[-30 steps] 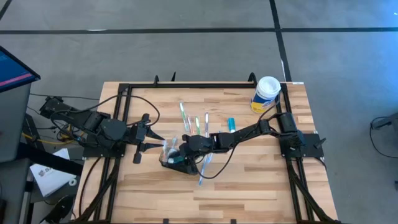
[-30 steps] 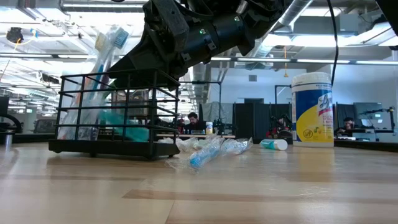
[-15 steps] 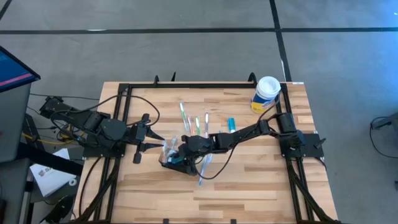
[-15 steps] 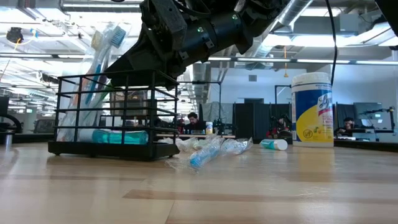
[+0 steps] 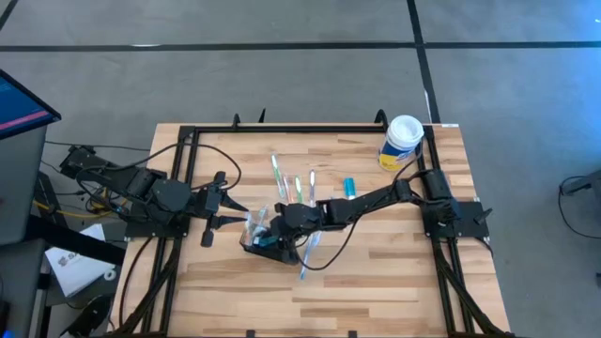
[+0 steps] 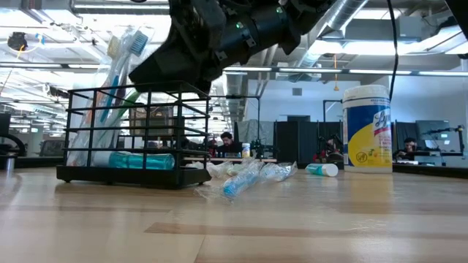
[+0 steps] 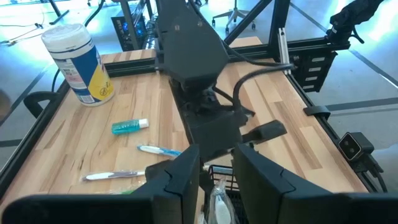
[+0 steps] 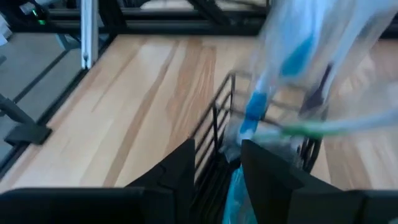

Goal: Pick & Place toothbrushing station
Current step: Put the purple toothbrush into the wire organizer

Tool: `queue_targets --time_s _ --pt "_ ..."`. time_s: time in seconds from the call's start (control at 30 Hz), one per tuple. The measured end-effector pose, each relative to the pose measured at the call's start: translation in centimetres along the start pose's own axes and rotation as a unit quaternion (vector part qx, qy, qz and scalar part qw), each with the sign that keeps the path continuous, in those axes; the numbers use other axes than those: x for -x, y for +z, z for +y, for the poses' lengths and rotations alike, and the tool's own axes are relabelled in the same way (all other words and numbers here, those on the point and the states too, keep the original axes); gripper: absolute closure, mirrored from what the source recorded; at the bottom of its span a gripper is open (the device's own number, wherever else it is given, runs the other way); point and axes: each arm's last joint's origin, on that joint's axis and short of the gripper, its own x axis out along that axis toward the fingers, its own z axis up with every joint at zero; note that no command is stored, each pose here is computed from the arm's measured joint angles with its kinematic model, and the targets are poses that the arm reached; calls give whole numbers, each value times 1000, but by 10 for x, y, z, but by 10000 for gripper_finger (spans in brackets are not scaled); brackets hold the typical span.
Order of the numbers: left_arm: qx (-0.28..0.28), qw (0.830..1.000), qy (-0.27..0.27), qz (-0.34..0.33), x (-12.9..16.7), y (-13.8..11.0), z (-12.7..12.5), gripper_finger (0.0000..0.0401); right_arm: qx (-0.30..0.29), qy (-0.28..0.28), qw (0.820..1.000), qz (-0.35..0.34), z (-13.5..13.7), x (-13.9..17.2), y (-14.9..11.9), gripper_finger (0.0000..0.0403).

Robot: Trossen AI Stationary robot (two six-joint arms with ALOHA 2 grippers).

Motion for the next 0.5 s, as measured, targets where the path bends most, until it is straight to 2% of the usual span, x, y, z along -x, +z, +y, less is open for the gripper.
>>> queue_targets --time_s 0.27,0.5 --pt "0 1000 0 0 0 0 0 306 6 -2 1000 3 1 8 7 284" --pt "0 1000 0 0 0 0 0 306 2 -21 999 37 2 32 19 284"
